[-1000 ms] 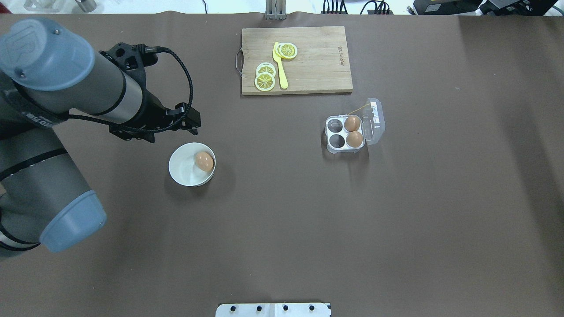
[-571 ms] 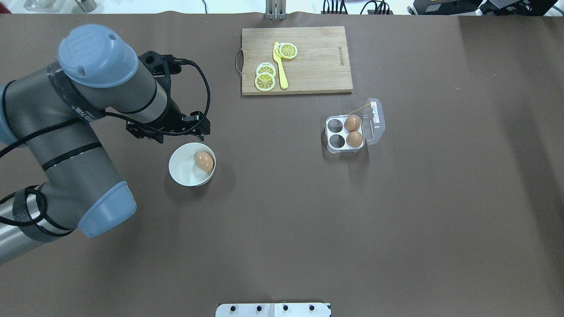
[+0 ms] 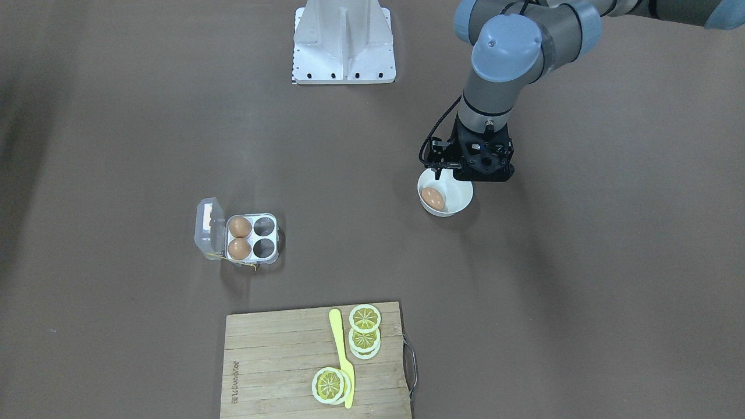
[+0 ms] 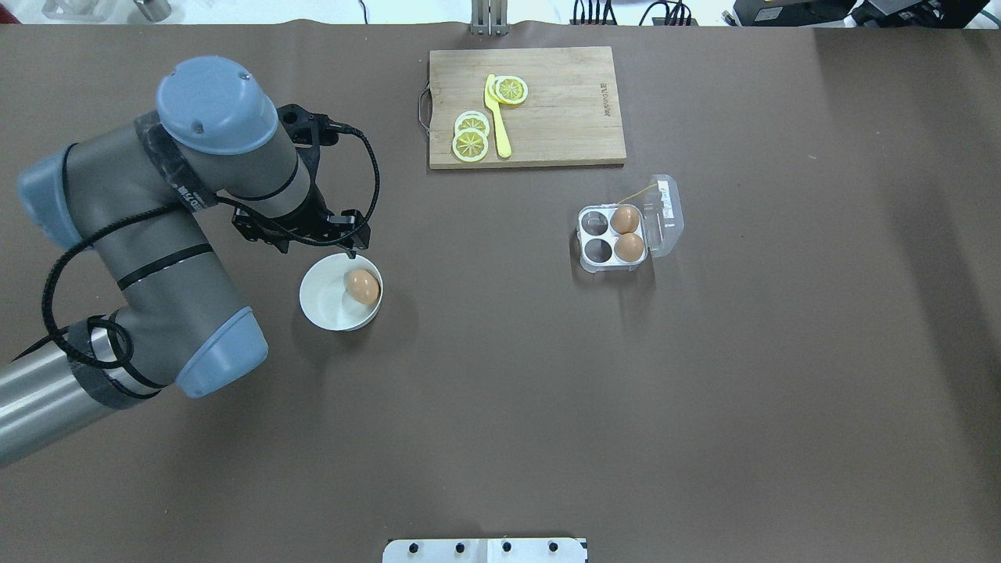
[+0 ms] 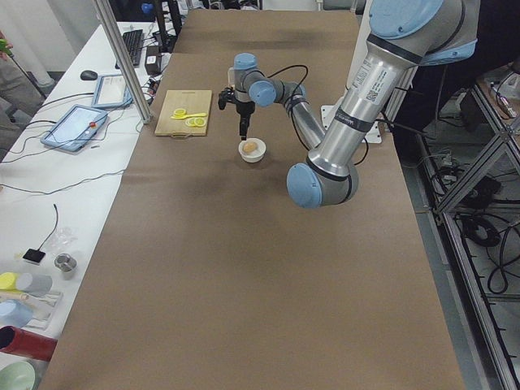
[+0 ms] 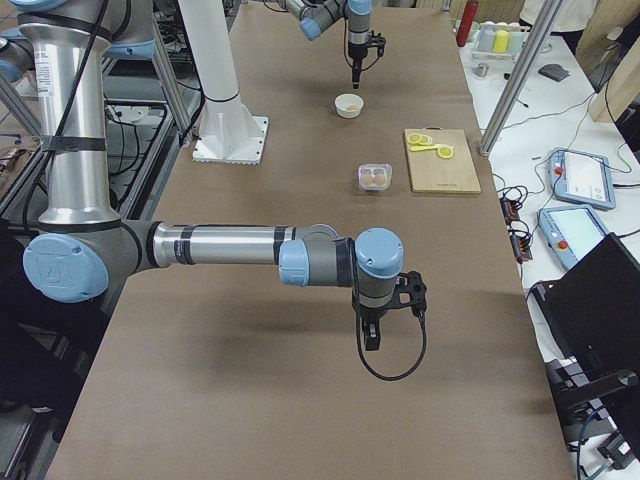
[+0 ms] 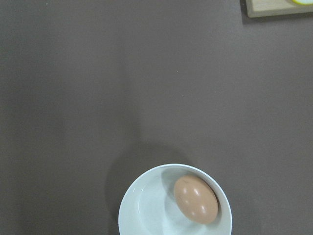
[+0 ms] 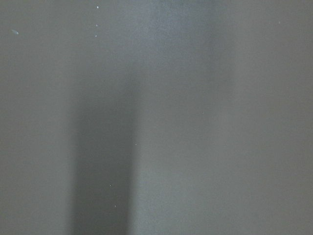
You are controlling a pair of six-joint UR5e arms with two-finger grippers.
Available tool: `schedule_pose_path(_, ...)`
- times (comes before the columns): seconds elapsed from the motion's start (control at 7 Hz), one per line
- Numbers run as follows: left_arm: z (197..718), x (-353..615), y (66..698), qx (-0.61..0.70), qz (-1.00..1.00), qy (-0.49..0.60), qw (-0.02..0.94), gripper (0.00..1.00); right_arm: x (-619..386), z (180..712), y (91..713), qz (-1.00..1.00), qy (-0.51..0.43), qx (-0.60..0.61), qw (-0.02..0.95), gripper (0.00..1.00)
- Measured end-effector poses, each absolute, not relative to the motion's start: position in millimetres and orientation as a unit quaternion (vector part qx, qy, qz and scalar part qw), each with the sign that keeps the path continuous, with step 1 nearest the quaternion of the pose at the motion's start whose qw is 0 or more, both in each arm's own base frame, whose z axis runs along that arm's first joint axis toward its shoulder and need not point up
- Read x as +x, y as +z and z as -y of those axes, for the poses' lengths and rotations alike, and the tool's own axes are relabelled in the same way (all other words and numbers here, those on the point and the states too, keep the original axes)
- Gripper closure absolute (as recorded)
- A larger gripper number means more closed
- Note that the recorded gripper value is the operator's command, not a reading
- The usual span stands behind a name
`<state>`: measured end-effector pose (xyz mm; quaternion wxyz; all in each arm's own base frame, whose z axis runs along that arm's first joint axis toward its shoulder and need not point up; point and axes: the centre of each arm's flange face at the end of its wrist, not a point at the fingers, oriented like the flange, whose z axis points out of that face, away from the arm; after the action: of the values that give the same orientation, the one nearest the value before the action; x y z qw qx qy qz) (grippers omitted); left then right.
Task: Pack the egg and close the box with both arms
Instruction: 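Lower the left gripper into the bowl around the egg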
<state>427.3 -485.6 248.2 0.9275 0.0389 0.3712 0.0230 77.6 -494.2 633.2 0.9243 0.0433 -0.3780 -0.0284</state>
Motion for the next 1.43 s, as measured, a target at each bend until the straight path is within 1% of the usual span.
schedule_pose_path(0.43,498.0,442.5,253.2,0.038,-0.374,0.020,0.926,0.13,77.7,495.7,631.6,0.378,-0.029,0.045,0.924,0.01)
schedule_pose_path(0.86,509.8,459.0,275.9,0.039,-0.385,0.007,0.922,0.13,77.6,495.6,631.7,0.378,-0.029,0.045,0.924,0.01)
schedule_pose_path(1.14,502.0,469.9,280.0,0.030,-0.395,-0.010,0.918,0.13,77.6,495.3,632.7,0.378,-0.029,0.044,0.924,0.00)
schedule_pose_path(1.43,486.5,469.9,301.5,0.023,-0.409,-0.026,0.912,0.13,77.6,494.9,633.0,0.378,-0.029,0.044,0.924,0.00)
